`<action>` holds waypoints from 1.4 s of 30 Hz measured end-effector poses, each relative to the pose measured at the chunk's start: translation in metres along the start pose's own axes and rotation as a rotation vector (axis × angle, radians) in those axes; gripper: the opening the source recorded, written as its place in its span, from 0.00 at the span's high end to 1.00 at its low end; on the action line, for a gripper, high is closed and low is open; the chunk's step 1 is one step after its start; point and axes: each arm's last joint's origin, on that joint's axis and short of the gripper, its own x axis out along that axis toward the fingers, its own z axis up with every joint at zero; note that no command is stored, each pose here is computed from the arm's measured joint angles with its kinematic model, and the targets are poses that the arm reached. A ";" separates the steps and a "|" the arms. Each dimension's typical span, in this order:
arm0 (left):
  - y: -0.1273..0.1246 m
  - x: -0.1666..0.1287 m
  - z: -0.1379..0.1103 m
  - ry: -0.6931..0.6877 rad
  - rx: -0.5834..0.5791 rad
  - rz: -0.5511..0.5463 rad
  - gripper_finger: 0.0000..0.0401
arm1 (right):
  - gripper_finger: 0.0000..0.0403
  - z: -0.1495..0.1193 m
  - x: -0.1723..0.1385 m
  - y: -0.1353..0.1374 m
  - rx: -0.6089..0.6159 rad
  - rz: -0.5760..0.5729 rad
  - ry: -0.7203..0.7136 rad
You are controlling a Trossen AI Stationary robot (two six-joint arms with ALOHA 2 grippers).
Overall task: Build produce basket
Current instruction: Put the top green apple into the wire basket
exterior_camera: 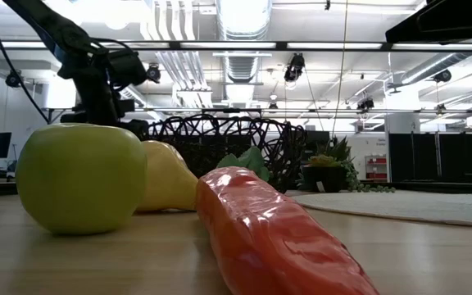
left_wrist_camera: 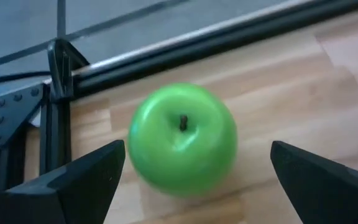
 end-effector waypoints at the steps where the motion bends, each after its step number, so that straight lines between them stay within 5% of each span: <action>1: 0.000 0.001 0.001 -0.011 -0.010 0.000 0.04 | 0.44 0.000 0.000 0.000 0.001 0.000 0.000; 15: -0.006 0.049 -0.007 0.068 -0.024 0.089 0.04 | 0.44 0.000 0.000 0.000 0.001 0.004 0.001; 25: -0.008 0.038 -0.006 0.065 0.033 0.007 0.12 | 0.44 0.000 0.000 0.000 0.001 0.004 0.001; 34: -0.009 -0.038 0.000 -0.073 0.056 -0.168 0.17 | 0.44 0.000 -0.006 0.004 -0.006 0.026 -0.008; 42: -0.025 -0.137 0.010 -0.437 -0.024 -0.647 0.18 | 0.44 0.004 -0.016 0.006 -0.047 0.037 -0.037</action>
